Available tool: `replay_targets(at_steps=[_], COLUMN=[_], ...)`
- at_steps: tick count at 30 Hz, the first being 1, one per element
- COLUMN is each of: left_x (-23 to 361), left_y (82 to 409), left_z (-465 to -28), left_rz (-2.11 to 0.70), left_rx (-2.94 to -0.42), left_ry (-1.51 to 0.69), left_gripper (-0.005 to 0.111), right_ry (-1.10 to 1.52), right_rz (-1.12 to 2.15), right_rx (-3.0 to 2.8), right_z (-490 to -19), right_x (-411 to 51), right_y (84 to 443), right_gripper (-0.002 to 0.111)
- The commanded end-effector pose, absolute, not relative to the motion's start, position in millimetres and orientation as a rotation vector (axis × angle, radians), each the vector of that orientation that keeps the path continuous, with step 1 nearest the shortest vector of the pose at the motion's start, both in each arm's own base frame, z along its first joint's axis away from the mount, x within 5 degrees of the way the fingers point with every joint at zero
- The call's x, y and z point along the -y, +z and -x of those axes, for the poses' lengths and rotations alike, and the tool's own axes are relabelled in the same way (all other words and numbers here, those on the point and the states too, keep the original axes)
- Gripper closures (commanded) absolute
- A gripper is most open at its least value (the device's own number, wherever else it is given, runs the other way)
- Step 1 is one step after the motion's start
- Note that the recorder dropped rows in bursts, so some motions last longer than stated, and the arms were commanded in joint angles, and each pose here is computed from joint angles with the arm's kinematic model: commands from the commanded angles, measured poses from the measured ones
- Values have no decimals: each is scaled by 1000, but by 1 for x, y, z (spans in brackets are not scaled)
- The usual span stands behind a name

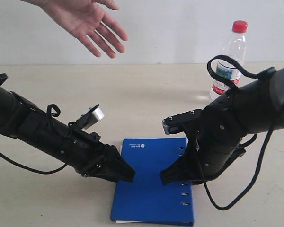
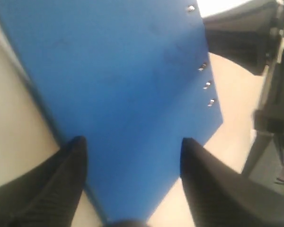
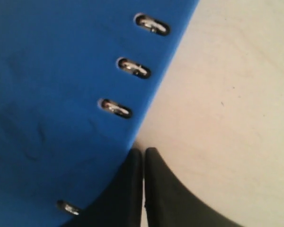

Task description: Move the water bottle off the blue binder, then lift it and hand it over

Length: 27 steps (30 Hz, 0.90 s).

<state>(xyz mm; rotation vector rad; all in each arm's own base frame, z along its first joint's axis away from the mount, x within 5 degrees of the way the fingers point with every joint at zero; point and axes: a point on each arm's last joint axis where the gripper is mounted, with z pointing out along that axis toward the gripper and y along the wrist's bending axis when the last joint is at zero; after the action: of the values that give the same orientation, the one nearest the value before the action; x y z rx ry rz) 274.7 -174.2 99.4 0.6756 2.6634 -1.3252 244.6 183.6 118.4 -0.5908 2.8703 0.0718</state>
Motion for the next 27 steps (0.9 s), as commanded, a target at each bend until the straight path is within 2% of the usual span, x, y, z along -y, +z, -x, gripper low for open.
replay_targets(at_steps=[1, 4, 6, 11, 14, 18, 23, 27], left_x=[187, 187, 182, 148, 143, 157, 170, 175], left_y=[117, 120, 120, 117, 116, 105, 86, 87], left_z=[-268, -269, -272, -286, -284, -275, -269, -266], left_rz=[-734, -731, -742, -644, -614, -649, -665, -691], left_rx=[-2566, -2554, -2579, -2789, -2855, -2868, -2904, -2877], left_ry=[-1493, -1473, -1363, -761, -700, -788, -843, -956], left_gripper=[52, 52, 56, 83, 87, 85, 65, 56], right_ry=[120, 119, 117, 102, 102, 109, 109, 109], right_rz=[582, 588, 597, 600, 603, 601, 601, 601], right_rx=[-2865, -2863, -2863, -2882, -2882, -2872, -2872, -2872], right_z=[-243, -243, -243, -242, -242, -242, -242, -242], right_x=[-189, -189, -189, -188, -188, -188, -188, -188], right_y=[112, 112, 112, 112, 112, 112, 112, 112], right_gripper=[108, 108, 108, 108, 108, 108, 108, 108])
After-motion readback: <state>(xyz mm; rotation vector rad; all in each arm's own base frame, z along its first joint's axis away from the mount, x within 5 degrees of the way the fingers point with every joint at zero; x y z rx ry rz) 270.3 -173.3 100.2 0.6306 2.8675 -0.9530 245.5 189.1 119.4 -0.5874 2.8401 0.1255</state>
